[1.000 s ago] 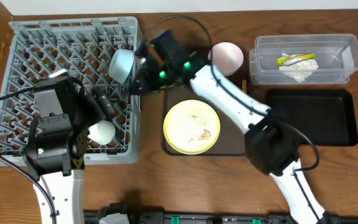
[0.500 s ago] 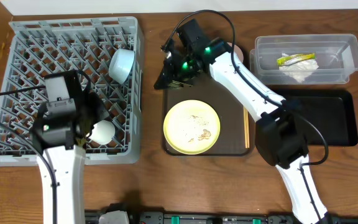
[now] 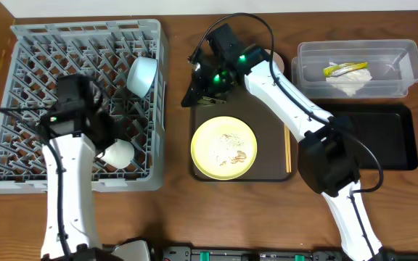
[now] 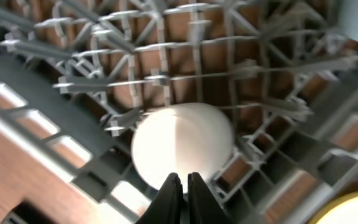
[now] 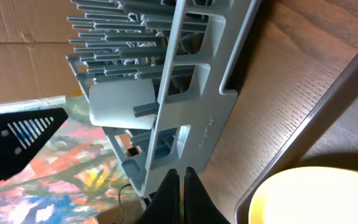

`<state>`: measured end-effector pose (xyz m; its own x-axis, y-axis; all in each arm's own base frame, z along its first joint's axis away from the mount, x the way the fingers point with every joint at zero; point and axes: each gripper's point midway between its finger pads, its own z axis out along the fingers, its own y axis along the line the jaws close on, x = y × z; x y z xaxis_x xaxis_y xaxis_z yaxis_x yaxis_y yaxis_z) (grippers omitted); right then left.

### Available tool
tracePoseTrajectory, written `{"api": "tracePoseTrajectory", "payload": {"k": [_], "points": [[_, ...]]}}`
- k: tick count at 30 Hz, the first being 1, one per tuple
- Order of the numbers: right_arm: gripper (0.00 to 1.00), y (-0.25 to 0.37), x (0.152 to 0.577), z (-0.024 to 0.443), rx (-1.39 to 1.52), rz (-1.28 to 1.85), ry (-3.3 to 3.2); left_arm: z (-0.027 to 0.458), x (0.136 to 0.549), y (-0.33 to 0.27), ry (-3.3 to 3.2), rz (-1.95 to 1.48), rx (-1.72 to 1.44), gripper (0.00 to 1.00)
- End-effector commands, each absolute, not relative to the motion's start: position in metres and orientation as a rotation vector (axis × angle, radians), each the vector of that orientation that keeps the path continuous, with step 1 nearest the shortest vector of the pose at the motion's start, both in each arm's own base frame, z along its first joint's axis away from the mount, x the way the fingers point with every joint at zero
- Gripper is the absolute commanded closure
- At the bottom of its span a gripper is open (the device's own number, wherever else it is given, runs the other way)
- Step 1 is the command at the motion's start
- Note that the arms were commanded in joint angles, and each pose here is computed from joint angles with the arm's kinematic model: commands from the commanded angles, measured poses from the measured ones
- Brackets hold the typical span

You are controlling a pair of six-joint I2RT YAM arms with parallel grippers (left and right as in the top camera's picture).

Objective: Sort waste into correct bins and load items into the dishwasher

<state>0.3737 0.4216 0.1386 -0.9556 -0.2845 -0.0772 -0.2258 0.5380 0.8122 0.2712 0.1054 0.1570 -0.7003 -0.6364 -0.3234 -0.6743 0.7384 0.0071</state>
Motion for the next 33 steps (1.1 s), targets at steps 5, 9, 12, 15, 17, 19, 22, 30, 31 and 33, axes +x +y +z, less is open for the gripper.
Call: {"api": "tracePoseTrajectory", "payload": {"k": [5,9,12,15,17,19,22,30,31,33], "points": [[0.95,0.415,0.381,0.161,0.497,-1.468,-2.724,0.153,0.271,0.090,2.678,-0.161,-1.001,0.92],[0.95,0.415,0.380,0.161,0.495,-1.466,-2.722,0.147,0.267,0.084,2.703,-0.187,-1.000,0.92],[0.95,0.414,0.379,0.160,0.490,-1.460,-2.720,0.140,0.264,0.083,2.714,-0.187,-1.006,0.92],[0.96,0.414,0.379,0.160,0.488,-1.458,-2.719,0.134,0.262,0.089,2.715,-0.131,-1.014,0.92],[0.96,0.414,0.379,0.160,0.488,-1.458,-2.719,0.131,0.260,0.097,2.711,-0.064,-1.021,0.92],[0.96,0.414,0.379,0.160,0.488,-1.458,-2.719,0.129,0.259,0.100,2.712,-0.040,-1.026,0.92],[0.96,0.414,0.379,0.160,0.489,-1.458,-2.720,0.128,0.258,0.100,2.713,-0.041,-1.026,0.92],[0.96,0.414,0.379,0.160,0.489,-1.458,-2.720,0.114,0.257,0.099,2.723,-0.042,-1.031,0.92],[0.96,0.414,0.379,0.160,0.488,-1.458,-2.720,0.109,0.257,0.099,2.725,-0.043,-1.032,0.92],[0.96,0.414,0.379,0.160,0.488,-1.458,-2.719,0.103,0.256,0.094,2.736,-0.082,-1.031,0.92]]}}
